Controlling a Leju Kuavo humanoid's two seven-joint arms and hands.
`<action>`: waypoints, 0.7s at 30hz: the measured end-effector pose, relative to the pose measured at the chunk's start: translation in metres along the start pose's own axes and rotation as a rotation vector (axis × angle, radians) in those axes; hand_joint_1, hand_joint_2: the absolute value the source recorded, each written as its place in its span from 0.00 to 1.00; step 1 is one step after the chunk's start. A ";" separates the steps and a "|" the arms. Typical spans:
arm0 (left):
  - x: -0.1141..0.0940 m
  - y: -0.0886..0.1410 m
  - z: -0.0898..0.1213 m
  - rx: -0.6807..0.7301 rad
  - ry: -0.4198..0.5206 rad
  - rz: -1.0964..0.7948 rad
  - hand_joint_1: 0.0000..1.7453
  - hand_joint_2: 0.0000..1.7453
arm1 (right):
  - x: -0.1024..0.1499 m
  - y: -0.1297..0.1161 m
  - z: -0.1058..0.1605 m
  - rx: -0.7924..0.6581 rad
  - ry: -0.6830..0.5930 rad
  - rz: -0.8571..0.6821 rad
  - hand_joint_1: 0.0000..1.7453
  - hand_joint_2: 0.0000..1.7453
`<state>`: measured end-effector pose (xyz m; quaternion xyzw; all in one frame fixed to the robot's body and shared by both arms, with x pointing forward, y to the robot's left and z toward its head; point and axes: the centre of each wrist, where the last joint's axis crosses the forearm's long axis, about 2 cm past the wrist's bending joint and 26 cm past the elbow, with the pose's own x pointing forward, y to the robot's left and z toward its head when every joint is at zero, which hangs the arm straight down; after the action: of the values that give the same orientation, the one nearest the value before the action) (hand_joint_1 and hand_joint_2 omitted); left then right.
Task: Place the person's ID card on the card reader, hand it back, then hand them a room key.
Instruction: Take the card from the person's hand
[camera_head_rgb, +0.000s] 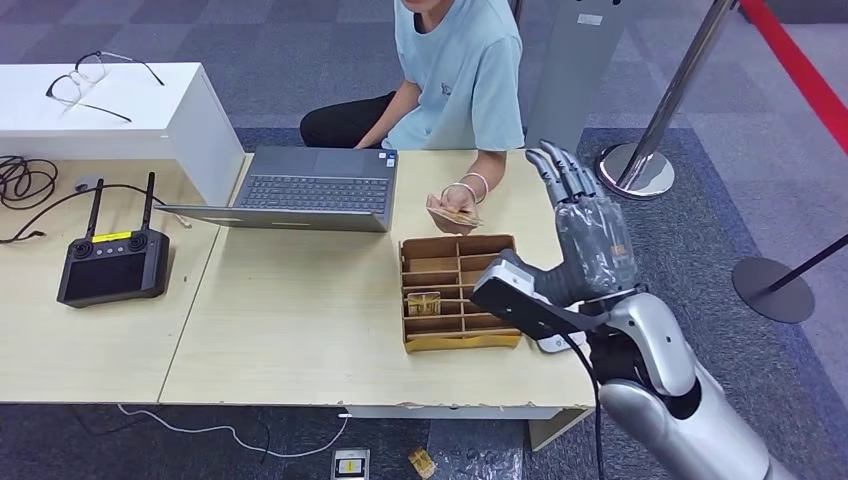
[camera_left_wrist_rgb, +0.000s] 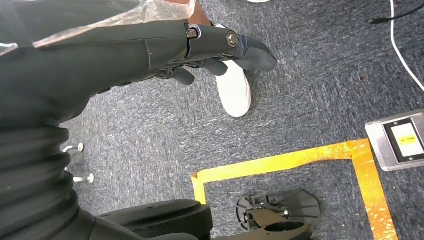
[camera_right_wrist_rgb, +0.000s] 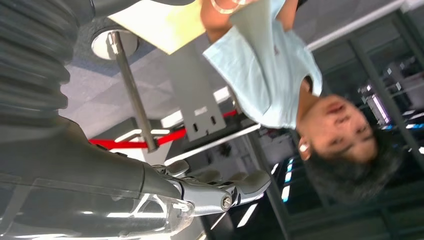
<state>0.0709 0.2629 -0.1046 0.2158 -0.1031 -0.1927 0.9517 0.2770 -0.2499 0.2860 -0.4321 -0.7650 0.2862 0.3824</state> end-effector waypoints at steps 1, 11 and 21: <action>0.000 0.000 0.000 0.000 -0.001 -0.002 0.00 1.00 | 0.001 0.003 -0.001 0.008 0.000 -0.002 0.00 1.00; 0.000 -0.001 0.000 0.000 -0.003 -0.010 0.00 1.00 | 0.004 0.023 -0.004 0.070 0.002 -0.023 0.00 1.00; 0.000 -0.002 0.001 -0.009 0.003 -0.029 0.00 1.00 | -0.011 0.056 -0.001 0.156 0.067 -0.074 0.00 1.00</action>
<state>0.0702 0.2611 -0.1047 0.2132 -0.0977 -0.2065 0.9499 0.3064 -0.2331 0.2397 -0.3819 -0.7426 0.3161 0.4503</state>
